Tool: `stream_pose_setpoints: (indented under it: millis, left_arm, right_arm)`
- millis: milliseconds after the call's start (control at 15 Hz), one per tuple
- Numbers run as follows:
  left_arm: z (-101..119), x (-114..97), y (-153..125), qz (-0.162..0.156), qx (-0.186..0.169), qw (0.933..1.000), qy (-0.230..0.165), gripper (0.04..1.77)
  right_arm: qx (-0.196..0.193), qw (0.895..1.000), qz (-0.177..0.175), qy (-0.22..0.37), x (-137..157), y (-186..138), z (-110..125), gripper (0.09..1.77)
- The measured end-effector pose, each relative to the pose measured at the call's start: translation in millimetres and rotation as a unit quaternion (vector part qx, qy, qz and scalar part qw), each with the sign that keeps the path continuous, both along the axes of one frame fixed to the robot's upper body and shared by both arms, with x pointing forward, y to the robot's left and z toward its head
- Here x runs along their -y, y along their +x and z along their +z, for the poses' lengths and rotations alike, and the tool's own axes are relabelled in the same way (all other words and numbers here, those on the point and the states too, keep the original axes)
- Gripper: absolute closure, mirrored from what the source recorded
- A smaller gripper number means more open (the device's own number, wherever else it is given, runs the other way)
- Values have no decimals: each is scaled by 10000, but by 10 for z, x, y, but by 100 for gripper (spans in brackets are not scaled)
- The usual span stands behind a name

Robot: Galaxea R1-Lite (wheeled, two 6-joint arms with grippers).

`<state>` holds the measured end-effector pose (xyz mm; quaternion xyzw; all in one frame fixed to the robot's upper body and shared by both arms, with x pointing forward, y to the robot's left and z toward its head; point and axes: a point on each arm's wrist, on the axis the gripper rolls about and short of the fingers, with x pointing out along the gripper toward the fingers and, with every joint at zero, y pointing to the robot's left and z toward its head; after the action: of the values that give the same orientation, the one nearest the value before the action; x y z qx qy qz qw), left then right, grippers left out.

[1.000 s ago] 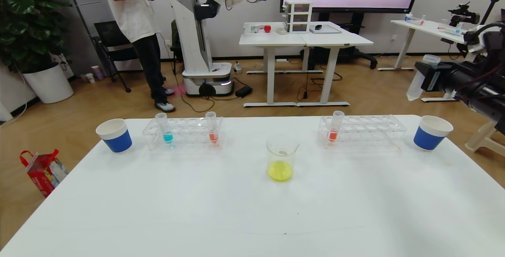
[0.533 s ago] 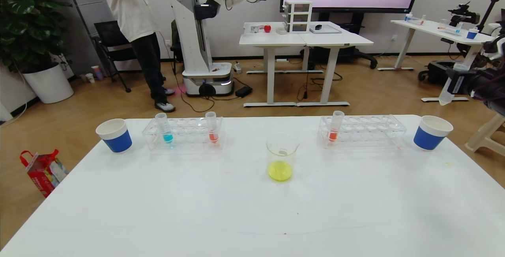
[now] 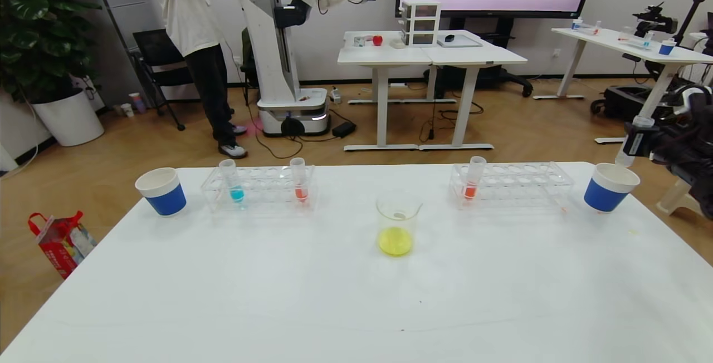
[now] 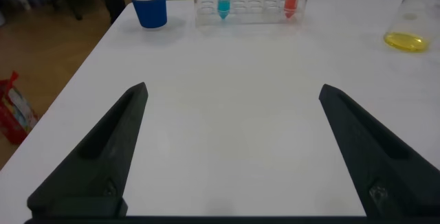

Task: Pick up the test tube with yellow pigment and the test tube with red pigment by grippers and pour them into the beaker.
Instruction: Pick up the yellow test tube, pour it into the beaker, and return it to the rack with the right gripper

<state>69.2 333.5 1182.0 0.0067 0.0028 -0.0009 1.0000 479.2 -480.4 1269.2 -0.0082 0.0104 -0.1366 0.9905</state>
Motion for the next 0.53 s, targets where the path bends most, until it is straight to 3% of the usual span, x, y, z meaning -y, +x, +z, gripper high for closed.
stream_pose_setpoints:
  millis: [200,533]
  left_arm:
    - [0,0,0,0,0,10000,2,7]
    - [0,0,0,0,0,10000,2,7]
  right_arm:
    - [-167,9998,-65,67,85,55,-238,137]
    - [-348,9993,-46,136,100,83,-400,137]
